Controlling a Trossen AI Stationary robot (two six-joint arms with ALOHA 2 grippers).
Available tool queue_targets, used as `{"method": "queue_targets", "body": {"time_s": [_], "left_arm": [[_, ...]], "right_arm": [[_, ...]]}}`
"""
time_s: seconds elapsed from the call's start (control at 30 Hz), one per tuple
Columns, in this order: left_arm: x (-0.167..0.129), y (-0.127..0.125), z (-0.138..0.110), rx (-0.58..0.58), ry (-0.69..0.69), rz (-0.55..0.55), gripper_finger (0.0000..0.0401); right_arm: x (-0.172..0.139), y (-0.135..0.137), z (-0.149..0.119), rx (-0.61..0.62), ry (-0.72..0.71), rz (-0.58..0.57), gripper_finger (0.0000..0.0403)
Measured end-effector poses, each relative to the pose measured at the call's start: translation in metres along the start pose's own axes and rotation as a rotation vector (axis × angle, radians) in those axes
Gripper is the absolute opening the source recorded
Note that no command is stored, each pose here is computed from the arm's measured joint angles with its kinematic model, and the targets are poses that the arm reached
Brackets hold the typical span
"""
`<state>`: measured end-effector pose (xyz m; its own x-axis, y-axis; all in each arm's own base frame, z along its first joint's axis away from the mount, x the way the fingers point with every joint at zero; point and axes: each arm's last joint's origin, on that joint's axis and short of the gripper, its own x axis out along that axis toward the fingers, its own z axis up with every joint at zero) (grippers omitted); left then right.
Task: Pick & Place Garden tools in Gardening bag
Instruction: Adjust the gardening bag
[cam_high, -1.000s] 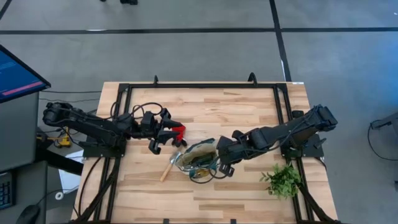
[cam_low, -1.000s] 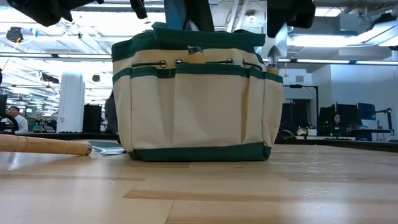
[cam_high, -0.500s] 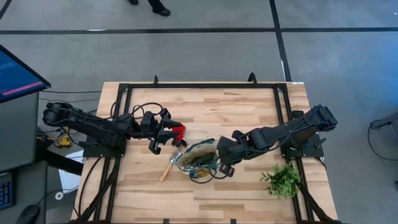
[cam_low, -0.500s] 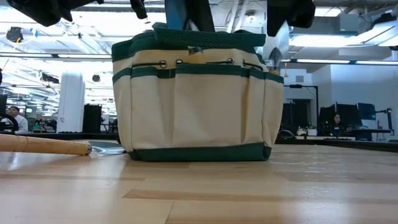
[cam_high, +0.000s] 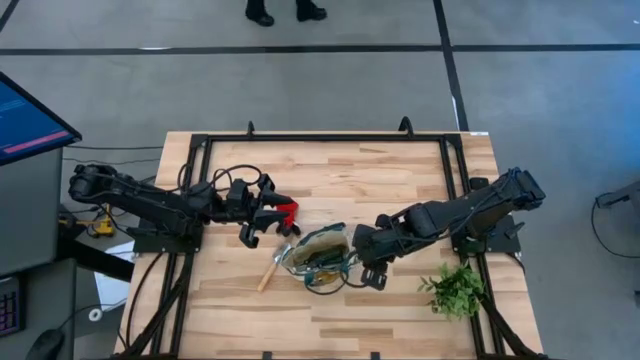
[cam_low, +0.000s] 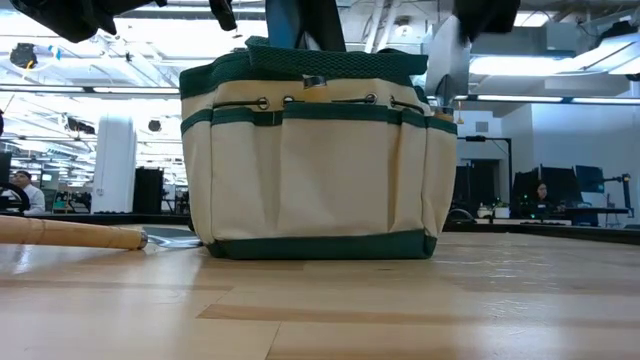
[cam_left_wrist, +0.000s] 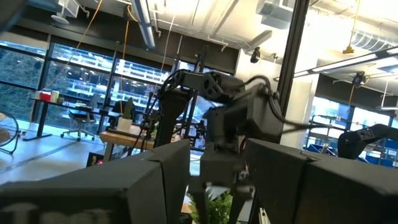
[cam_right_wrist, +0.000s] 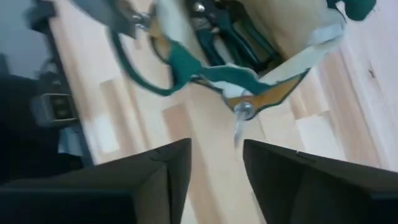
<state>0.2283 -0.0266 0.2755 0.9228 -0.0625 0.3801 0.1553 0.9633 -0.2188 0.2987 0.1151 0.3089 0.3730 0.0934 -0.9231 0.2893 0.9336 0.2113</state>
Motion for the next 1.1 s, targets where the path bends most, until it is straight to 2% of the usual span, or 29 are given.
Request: {"method": "queue_targets", "body": {"time_s": [0.17,0.33,0.5,0.7,0.77,0.87,0.97,1.1], "left_arm": [[0.000,0.000,0.000,0.000,0.000,0.000,0.0144],[0.000,-0.001,-0.002,0.002,0.033,-0.036,0.0144],[-0.004,-0.001,-0.006,-0.014,0.144,-0.066,0.0136],[-0.014,-0.002,-0.025,-0.103,0.406,-0.025,0.0079],[-0.017,-0.005,-0.032,-0.124,0.478,-0.017,0.0053],[-0.019,-0.009,-0.038,-0.123,0.515,-0.003,0.0013],[-0.021,-0.012,-0.042,-0.088,0.542,0.037,0.0005],[-0.028,-0.011,-0.051,-0.074,0.654,0.089,0.0001]], "right_arm": [[-0.020,0.009,-0.002,-0.018,-0.001,0.039,0.0089],[-0.024,0.024,-0.015,-0.097,-0.031,0.019,0.0011],[-0.027,0.044,-0.037,-0.119,-0.079,-0.006,0.0006],[-0.027,0.073,-0.063,-0.093,-0.285,-0.012,0.0001],[-0.019,0.080,-0.070,-0.098,-0.345,0.004,0.0001],[-0.002,0.085,-0.078,-0.086,-0.410,0.029,0.0001],[0.018,0.082,-0.084,-0.041,-0.459,0.038,0.0000],[0.043,0.075,-0.092,0.023,-0.535,0.043,0.0000]]}}
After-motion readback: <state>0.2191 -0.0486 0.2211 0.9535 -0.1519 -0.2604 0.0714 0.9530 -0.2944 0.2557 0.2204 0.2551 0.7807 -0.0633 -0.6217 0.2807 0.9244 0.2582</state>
